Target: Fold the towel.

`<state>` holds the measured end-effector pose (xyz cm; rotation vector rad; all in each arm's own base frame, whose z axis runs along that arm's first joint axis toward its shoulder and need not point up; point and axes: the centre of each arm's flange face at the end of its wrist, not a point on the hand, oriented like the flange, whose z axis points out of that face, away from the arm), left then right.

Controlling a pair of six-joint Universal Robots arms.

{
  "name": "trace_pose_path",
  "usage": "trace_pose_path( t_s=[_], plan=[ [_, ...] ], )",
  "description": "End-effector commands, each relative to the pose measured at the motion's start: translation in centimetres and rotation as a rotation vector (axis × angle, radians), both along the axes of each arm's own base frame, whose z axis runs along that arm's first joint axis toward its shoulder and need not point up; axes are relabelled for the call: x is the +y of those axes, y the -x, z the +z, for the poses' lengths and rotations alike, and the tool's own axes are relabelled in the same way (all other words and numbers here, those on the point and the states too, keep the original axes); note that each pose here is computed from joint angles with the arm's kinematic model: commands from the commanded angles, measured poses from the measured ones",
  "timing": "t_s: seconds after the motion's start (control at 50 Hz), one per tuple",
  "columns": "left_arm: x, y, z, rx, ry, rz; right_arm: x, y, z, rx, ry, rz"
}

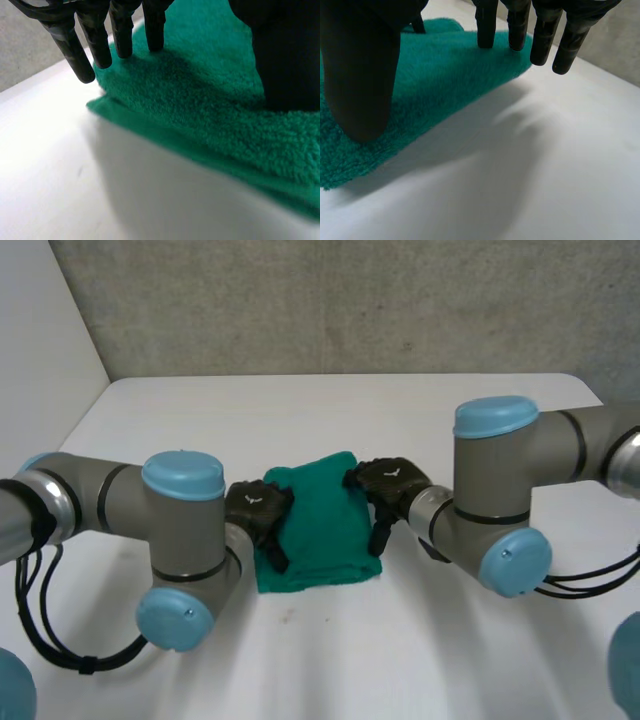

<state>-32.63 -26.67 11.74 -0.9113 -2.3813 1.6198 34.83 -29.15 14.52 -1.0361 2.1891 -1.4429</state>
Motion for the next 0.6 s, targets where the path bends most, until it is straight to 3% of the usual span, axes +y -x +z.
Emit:
trace_pose_path(
  t_s=[0.02, 0.18, 0.3, 0.34, 0.38, 0.42, 0.5, 0.6],
  plan=[
    [1.0, -0.8, -0.3, -0.072, 0.004, -0.003, 0.0, -0.4, -0.8, 0.021, 0.011, 0.023],
    [1.2, -0.8, 1.4, -0.048, 0.038, -0.003, -0.3, -0.3, -1.3, 0.073, 0.034, 0.025],
    [1.1, -1.0, 6.9, 0.038, 0.149, 0.009, -0.8, -0.1, 4.0, 0.005, 0.139, -0.004],
    [1.2, -1.1, 8.7, 0.064, 0.187, 0.01, -0.8, 1.1, 9.7, -0.079, 0.258, -0.107],
    [1.2, -1.5, 11.4, 0.114, 0.242, 0.023, -0.8, 1.4, 10.7, -0.102, 0.284, -0.139],
    [0.9, -2.1, 13.1, 0.153, 0.274, 0.044, -1.9, 4.1, 14.0, -0.151, 0.391, -0.309],
    [-0.5, -5.2, 18.1, 0.284, 0.358, 0.151, -2.6, 8.2, 17.7, -0.185, 0.501, -0.487],
    [-1.1, -7.6, 21.2, 0.414, 0.37, 0.192, -2.5, 10.8, 19.0, -0.182, 0.526, -0.554]
  ],
)
